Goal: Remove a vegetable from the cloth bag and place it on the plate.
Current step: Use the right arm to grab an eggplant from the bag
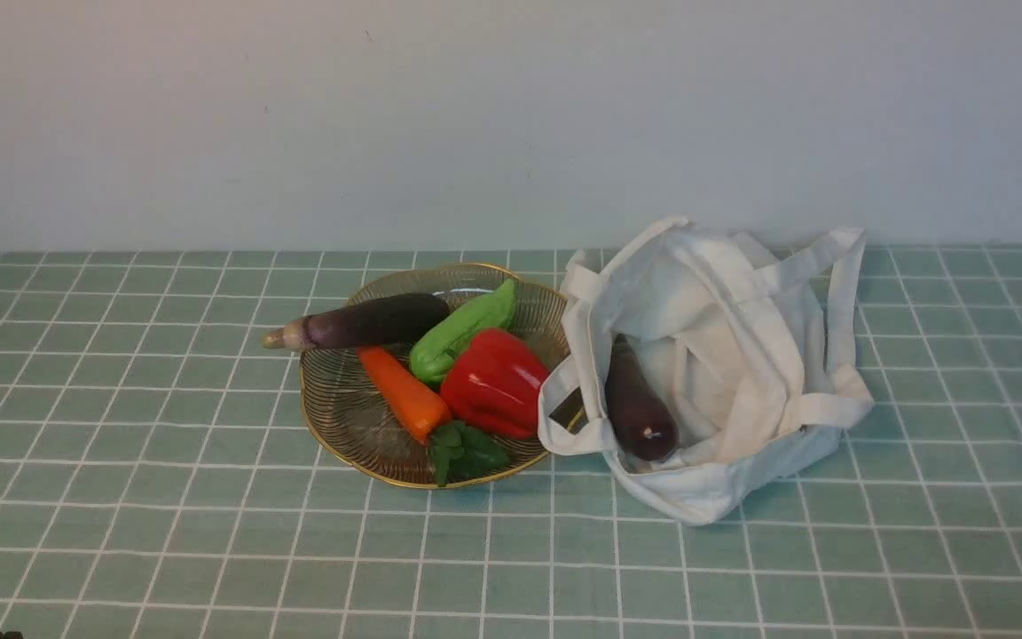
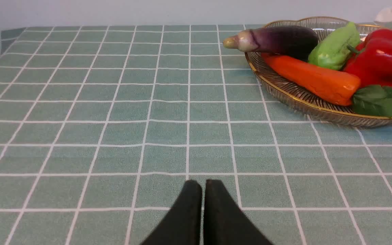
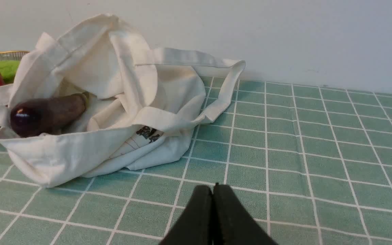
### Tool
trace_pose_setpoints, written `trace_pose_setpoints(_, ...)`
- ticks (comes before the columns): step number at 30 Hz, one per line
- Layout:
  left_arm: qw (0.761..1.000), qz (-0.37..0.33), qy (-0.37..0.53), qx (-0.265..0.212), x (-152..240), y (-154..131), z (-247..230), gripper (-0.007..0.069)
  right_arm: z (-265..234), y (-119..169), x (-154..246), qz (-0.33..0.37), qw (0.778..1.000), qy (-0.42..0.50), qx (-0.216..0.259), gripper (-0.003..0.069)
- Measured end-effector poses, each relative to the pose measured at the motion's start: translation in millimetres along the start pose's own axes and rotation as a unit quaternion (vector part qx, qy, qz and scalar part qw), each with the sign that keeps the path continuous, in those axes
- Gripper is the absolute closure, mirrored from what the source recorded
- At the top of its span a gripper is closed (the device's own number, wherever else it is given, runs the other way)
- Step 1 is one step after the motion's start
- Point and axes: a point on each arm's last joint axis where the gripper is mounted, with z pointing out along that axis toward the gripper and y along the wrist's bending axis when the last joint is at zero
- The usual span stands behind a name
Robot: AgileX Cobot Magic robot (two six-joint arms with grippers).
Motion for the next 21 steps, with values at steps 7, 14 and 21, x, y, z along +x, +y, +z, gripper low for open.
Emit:
trace_pose_setpoints(7,1.0,0.0,0.0,0.0,0.0,0.0,0.0,0.0629,0.0,0.0,0.0,0.0,1.0,0.0,0.0,0.0674)
trace_pose_setpoints(14,1.0,0.0,0.0,0.0,0.0,0.0,0.0,0.0629,0.0,0.0,0.0,0.003,1.0,0.0,0.0,0.0674)
trace_pose_setpoints(21,1.0,0.0,0.0,0.0,0.0,0.0,0.0,0.0629,0.0,0.0,0.0,0.004,1.0,0.0,0.0,0.0674)
